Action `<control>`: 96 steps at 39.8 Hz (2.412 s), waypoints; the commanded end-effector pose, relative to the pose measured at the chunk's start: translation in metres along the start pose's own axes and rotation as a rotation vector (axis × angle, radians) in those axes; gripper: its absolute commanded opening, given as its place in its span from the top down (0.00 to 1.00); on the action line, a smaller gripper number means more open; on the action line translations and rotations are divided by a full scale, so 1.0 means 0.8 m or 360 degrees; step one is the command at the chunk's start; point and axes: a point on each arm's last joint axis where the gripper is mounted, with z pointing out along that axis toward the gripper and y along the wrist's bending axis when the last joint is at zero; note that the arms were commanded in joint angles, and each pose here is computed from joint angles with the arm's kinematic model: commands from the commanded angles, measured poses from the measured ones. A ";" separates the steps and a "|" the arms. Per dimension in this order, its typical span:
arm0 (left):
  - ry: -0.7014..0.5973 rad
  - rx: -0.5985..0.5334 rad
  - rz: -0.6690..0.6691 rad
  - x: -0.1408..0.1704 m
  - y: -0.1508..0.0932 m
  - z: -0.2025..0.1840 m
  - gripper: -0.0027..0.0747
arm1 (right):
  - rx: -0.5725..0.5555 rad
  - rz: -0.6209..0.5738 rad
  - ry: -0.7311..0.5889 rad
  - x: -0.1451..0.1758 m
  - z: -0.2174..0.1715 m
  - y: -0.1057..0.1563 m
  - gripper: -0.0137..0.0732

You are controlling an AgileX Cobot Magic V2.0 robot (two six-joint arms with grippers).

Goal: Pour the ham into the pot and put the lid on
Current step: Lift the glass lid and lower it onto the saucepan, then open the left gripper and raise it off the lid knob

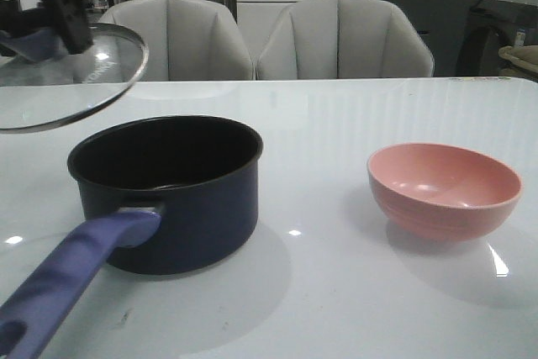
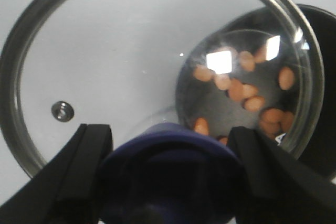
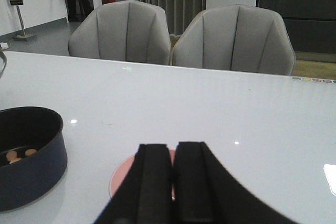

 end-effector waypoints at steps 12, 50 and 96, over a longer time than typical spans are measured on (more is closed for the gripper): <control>0.0022 0.0116 0.0300 0.006 -0.088 -0.008 0.67 | 0.0016 -0.0010 -0.0172 -0.021 -0.001 -0.001 0.65; 0.0083 0.0102 0.0457 0.002 -0.112 0.018 0.79 | 0.0016 -0.0010 -0.0172 -0.021 -0.001 -0.001 0.65; -0.0025 0.0009 0.0494 0.003 -0.105 -0.011 0.32 | 0.0016 -0.0010 -0.0172 -0.021 -0.001 -0.001 0.65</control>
